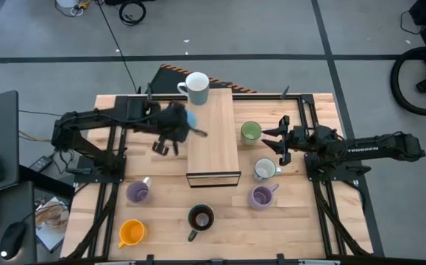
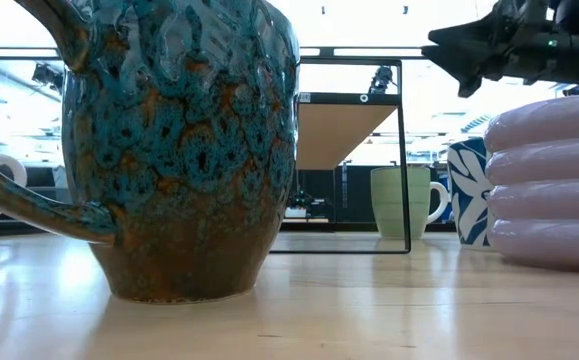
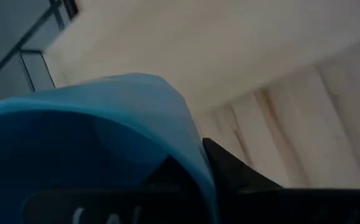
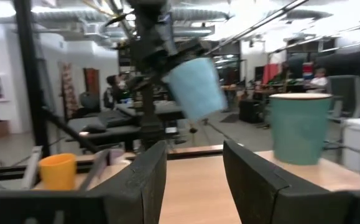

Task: Place coffee mugs
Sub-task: Put the light blue mug on the shelf, then put the green mug on the shelf

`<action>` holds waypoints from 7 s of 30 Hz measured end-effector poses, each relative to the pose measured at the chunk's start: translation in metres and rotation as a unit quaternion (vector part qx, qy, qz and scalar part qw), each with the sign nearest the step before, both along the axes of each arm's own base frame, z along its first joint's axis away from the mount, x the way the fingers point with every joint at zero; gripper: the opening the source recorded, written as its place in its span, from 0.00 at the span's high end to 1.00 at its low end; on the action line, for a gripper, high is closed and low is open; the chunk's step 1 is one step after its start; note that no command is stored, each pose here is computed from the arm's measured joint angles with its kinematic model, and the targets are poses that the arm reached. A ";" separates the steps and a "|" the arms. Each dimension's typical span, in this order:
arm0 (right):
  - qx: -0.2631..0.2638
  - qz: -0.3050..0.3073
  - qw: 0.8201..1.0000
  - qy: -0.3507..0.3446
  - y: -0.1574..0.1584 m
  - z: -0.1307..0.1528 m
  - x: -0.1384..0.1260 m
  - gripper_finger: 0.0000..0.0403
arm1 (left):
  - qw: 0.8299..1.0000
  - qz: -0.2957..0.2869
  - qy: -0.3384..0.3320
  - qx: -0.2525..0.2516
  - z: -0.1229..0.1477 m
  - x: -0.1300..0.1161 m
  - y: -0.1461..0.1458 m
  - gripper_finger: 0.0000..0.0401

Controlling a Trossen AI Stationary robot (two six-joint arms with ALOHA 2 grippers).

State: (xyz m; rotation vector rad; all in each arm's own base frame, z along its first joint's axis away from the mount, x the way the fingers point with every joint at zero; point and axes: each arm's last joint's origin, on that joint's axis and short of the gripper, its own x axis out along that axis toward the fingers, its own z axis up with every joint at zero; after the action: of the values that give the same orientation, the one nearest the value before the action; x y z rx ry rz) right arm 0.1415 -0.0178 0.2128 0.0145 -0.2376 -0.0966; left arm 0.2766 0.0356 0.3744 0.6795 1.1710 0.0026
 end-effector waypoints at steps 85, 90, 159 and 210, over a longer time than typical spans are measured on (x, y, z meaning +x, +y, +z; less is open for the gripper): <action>-0.016 -0.007 1.000 0.010 0.022 -0.002 0.003 0.59 | 0.992 0.122 -0.010 -0.016 -0.053 0.053 0.077 0.69; -0.017 -0.007 1.000 0.010 0.022 -0.002 0.003 0.59 | 0.995 0.098 -0.006 -0.006 -0.052 0.054 0.074 0.69; -0.023 -0.023 0.997 0.071 0.022 -0.009 0.008 0.59 | 0.938 0.071 -0.289 -0.177 -0.028 -0.039 0.007 0.64; -0.035 -0.087 0.755 0.649 -0.043 -0.017 0.097 0.56 | 0.834 0.037 -0.518 -0.187 -0.144 -0.090 -0.002 0.64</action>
State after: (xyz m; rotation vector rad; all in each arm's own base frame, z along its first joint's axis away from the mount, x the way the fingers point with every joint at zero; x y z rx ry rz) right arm 0.2384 -0.0608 0.1961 -0.1501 1.1738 -0.2622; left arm 0.1866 0.0331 0.2302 0.1920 0.1202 0.1828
